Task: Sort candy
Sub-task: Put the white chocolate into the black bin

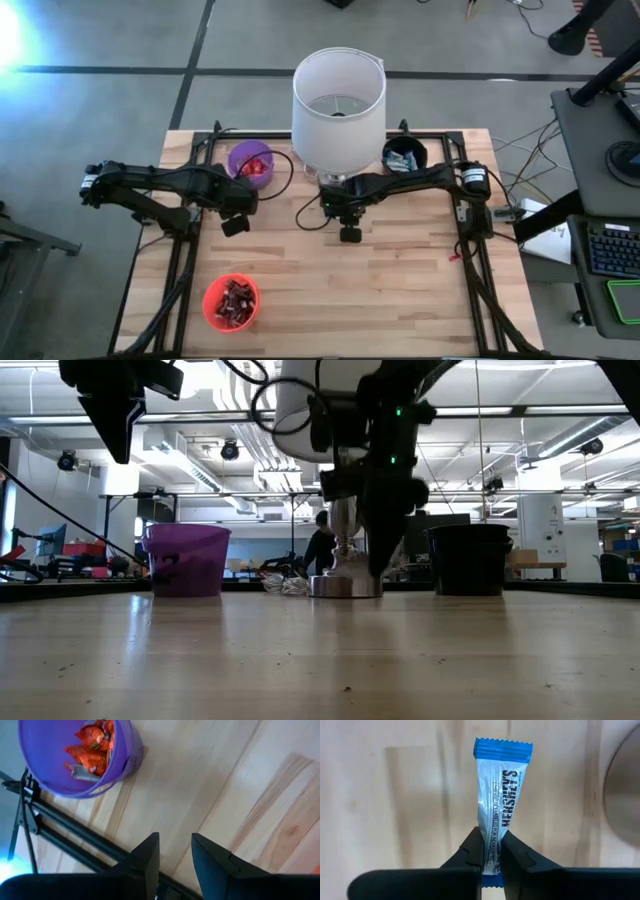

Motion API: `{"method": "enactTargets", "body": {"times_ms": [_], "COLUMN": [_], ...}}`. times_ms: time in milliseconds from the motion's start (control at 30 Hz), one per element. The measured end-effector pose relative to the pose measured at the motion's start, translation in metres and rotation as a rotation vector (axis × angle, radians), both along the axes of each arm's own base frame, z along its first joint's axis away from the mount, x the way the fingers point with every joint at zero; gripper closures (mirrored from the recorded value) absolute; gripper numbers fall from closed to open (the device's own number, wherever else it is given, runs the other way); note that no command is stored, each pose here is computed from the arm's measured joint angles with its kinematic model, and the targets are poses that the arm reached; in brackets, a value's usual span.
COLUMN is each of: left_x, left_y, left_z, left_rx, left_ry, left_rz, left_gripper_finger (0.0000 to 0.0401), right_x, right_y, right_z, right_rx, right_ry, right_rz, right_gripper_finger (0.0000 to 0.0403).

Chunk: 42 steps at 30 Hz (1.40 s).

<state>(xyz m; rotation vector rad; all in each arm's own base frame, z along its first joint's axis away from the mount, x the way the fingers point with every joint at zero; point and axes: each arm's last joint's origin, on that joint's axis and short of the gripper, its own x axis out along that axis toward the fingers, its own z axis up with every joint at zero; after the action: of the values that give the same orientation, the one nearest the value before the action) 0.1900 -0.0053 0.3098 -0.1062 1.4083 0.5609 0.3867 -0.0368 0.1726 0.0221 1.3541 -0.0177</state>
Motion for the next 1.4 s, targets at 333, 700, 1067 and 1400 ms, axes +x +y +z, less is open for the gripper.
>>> {"method": "enactTargets", "body": {"times_ms": [333,700,1067,1400], "left_x": [-0.006,-0.016,-0.03,-0.033], "left_y": [0.0,0.0,0.002,0.002], "left_z": [0.001,0.008,0.018,0.02], "left_rx": [-0.009,-0.014,-0.016,-0.016], "left_ry": [0.053,0.029,-0.04,-0.061], "left_rz": [-0.029,-0.098,-0.103,-0.107], "left_gripper_finger": [0.0307,0.0307,0.0307,0.0307], "right_x": [-0.01,-0.028,-0.053,-0.09], "right_y": [0.041,0.084,0.103,0.097], "right_z": [0.037,0.044,0.065,0.102], "right_rx": [0.044,0.057,0.045,-0.003], "right_ry": [0.115,0.22,0.272,0.222], "right_rz": [-0.062,-0.207,-0.365,-0.458], "right_gripper_finger": [0.0382,0.0383,0.0383,0.0383]}}
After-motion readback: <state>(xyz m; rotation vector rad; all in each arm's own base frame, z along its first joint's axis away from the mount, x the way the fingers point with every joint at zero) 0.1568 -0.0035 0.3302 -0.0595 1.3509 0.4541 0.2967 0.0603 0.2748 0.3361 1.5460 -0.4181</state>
